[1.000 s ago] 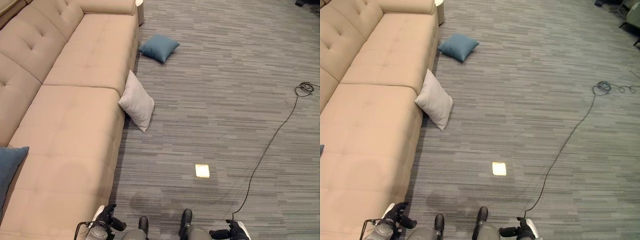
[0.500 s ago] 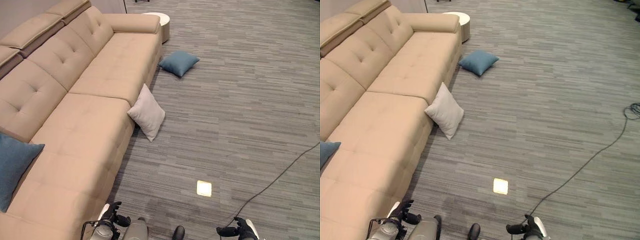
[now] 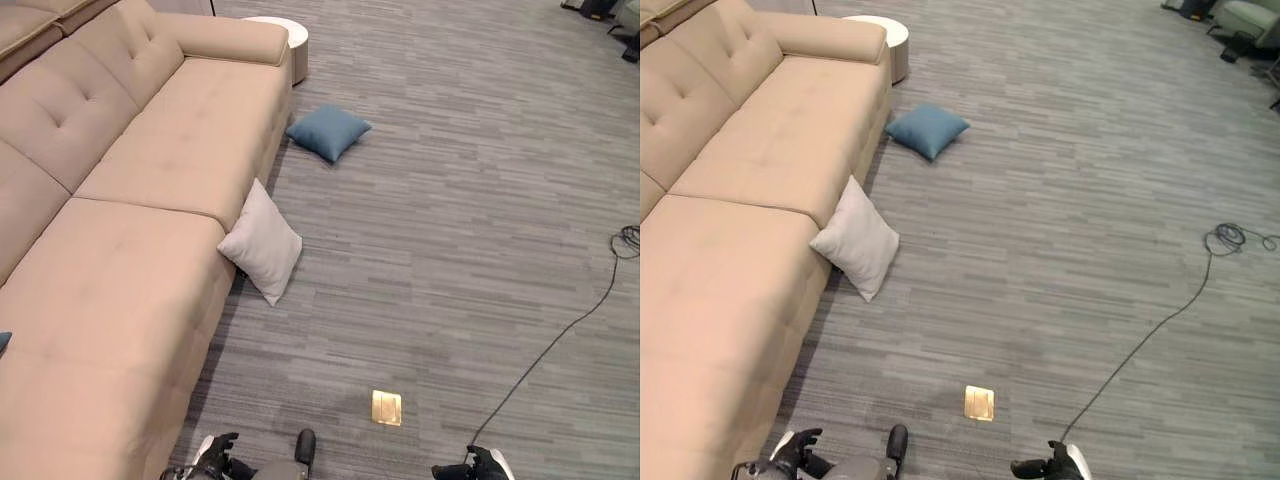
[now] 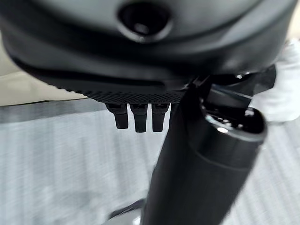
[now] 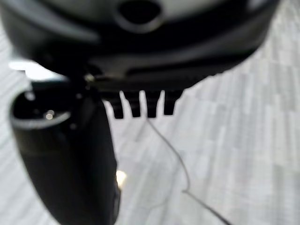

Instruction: Pick up all the scattered cushions and arrange them neatly on the sofa.

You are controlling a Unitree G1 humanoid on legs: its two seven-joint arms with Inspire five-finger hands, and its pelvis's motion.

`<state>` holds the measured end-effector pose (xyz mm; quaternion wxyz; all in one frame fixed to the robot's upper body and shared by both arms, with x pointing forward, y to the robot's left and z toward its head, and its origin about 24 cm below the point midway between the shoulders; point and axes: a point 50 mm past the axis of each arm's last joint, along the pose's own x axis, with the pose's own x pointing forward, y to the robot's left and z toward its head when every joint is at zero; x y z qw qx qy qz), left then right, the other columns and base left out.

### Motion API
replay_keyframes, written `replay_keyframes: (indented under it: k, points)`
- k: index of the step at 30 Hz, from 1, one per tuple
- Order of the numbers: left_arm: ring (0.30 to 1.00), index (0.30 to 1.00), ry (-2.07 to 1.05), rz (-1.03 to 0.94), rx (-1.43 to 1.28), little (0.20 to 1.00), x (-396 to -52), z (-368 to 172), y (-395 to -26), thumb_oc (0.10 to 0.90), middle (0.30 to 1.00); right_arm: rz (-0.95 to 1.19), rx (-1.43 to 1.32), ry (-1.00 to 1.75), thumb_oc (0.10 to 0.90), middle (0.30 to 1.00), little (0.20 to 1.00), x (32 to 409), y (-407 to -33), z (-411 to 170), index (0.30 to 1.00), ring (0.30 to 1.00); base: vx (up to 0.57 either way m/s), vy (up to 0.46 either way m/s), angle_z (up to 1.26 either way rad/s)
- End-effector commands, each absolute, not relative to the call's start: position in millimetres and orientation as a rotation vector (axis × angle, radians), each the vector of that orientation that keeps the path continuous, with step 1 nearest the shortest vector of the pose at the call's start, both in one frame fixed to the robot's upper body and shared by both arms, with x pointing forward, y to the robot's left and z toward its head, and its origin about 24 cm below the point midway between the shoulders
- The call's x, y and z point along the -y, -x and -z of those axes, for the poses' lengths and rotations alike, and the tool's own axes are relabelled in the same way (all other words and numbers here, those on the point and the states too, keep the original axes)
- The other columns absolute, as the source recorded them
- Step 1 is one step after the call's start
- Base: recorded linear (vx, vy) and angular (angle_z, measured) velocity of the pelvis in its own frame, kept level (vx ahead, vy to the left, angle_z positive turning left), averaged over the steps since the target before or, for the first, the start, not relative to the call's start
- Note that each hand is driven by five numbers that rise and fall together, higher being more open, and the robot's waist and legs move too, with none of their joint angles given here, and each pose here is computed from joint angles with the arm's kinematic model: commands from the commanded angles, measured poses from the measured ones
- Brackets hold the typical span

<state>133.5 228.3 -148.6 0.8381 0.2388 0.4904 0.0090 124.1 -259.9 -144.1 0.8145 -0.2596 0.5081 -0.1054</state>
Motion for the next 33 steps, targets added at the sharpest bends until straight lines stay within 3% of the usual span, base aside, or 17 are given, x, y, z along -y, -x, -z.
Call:
replay_keyframes:
  k: [1, 6, 15, 33]
  points:
    - [0.900, 0.900, -0.508, -0.053, -0.968, 0.900, -234, 141, -145, 0.800, 0.900, 0.227, -1.037, 0.599, 0.800, 0.900, 0.900, 270, -130, 138, 0.900, 0.900, 0.25, -0.014, 0.46]
    - [0.900, 0.900, -0.503, -0.045, -0.971, 0.900, -232, 142, -145, 0.800, 0.900, 0.212, -1.020, 0.605, 0.800, 0.900, 0.900, 269, -135, 136, 0.900, 0.900, 0.30, -0.110, 0.27]
    - [0.900, 0.900, -0.490, -0.027, -1.047, 0.900, -227, 152, -125, 0.800, 0.900, 0.235, -1.094, 0.584, 0.800, 0.900, 0.900, 274, -112, 142, 0.900, 0.900, 0.29, -0.203, 0.38]
    - [0.900, 0.900, -0.505, 0.050, -0.992, 0.900, -213, 149, -139, 0.800, 0.900, 0.282, -1.074, 0.579, 0.800, 0.900, 0.900, 281, -114, 139, 0.900, 0.900, 0.19, -0.072, 0.05]
